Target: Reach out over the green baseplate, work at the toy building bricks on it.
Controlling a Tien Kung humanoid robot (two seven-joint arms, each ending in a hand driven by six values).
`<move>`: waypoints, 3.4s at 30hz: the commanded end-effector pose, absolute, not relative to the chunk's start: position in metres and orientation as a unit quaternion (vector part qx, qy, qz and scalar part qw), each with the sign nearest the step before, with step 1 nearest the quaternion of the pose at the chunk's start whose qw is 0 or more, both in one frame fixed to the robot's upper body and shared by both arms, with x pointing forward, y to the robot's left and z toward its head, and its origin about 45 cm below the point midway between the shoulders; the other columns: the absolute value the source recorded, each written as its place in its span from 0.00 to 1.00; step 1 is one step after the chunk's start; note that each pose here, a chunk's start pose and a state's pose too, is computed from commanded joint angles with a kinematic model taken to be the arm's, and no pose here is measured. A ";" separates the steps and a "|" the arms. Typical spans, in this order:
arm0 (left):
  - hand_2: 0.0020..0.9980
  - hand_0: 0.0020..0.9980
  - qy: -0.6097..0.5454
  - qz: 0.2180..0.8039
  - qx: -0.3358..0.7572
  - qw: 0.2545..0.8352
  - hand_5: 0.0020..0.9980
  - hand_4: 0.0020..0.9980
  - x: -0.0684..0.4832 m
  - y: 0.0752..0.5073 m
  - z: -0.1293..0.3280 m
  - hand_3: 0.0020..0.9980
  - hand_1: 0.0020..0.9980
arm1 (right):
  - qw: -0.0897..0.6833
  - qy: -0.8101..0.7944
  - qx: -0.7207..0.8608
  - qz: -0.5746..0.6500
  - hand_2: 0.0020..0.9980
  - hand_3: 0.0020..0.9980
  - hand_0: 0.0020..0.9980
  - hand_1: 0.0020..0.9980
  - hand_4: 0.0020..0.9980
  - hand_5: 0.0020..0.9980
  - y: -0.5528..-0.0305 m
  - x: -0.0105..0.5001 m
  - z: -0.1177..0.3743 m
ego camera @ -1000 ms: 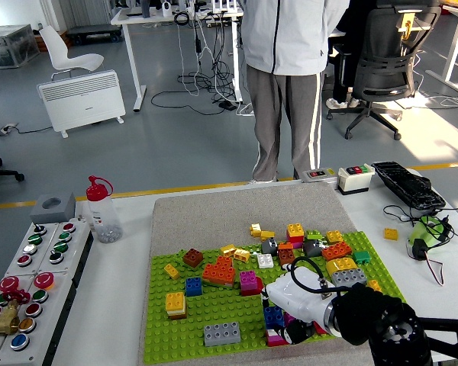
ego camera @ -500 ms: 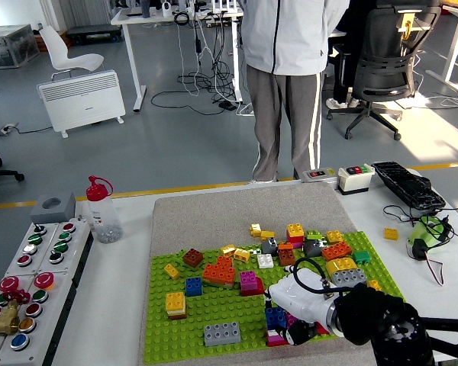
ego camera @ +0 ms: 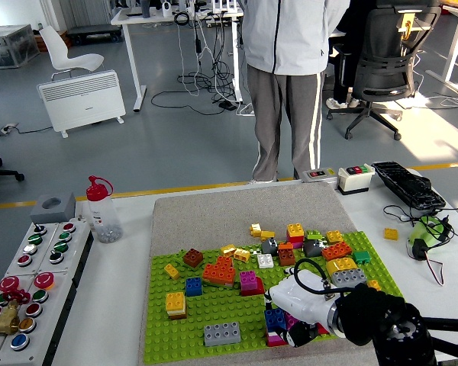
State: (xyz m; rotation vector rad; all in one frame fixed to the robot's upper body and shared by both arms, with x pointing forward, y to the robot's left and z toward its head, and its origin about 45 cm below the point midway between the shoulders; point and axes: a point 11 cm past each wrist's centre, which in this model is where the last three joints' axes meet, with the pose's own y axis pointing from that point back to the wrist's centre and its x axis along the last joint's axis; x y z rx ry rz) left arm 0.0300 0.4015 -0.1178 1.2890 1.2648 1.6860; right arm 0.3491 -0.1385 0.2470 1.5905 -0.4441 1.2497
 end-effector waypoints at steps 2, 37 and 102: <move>0.77 0.73 0.483 0.644 0.493 0.329 1.00 0.47 0.030 0.401 -0.118 0.67 0.76 | 0.509 -0.184 0.661 0.519 0.58 0.59 1.00 0.80 0.52 0.21 -0.138 0.349 0.247; 0.77 0.73 0.483 0.641 0.497 0.328 1.00 0.47 0.027 0.401 -0.118 0.67 0.76 | 0.519 -0.178 0.663 0.510 0.57 0.58 1.00 0.79 0.51 0.20 -0.145 0.351 0.237; 0.77 0.73 0.484 0.643 0.495 0.328 1.00 0.47 0.027 0.400 -0.119 0.67 0.76 | 0.530 -0.174 0.654 0.511 0.80 0.76 1.00 0.81 0.68 0.30 -0.144 0.351 0.246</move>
